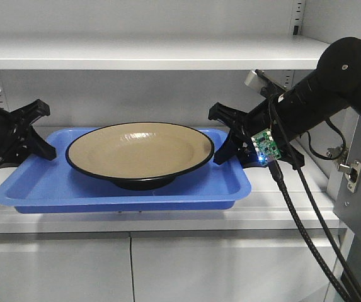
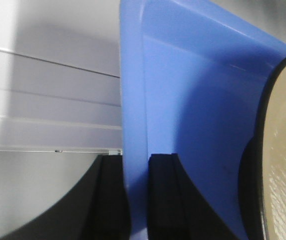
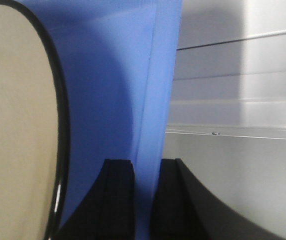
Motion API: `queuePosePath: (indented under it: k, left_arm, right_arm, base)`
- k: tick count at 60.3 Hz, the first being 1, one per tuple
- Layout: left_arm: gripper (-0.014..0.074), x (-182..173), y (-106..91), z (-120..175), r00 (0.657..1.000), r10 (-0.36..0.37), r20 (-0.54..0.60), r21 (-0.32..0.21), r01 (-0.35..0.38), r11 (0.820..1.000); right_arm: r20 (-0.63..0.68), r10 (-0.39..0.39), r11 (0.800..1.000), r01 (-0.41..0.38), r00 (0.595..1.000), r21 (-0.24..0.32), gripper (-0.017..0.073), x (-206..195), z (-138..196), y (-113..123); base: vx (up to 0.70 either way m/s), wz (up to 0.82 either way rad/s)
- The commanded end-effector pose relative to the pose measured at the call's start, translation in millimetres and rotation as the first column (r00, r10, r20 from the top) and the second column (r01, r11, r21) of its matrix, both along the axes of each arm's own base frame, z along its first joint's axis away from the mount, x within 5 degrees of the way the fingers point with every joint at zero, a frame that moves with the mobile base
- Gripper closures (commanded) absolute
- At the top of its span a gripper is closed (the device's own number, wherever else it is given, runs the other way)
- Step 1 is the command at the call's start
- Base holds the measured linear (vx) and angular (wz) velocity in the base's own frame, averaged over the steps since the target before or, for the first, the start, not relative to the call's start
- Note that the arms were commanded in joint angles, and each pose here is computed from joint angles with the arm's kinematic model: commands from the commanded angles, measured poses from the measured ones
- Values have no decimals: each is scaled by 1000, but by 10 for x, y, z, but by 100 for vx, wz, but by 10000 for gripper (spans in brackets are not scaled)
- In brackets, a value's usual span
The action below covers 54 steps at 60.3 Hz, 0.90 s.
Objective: Place disk in tray to left cabinet
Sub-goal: 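Hold the tray with both grippers while the base approaches the open cabinet shelf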
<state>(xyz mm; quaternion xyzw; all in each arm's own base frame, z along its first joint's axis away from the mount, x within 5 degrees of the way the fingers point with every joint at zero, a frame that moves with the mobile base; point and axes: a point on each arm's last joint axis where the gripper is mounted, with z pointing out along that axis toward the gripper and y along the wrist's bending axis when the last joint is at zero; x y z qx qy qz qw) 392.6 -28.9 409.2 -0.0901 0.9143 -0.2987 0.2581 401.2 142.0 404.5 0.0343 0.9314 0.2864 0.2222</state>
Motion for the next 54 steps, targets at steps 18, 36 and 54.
queuePosePath:
  k: [18,36,54]
  left_arm:
    - [594,-231,-205,430,992,-56,116,-153,74,985]
    - [594,-231,-205,430,992,-56,116,-153,74,985]
    - [594,-231,-205,430,992,-56,116,-153,74,985]
  right_arm:
    - [92,68,985,-82,993,154,561,-269,432,128]
    - [92,68,985,-82,993,154,561,-269,432,128]
    - [92,68,985,-82,993,154,561,-269,432,128]
  base:
    - [5,-4]
    - [2,-3]
    - [0,0]
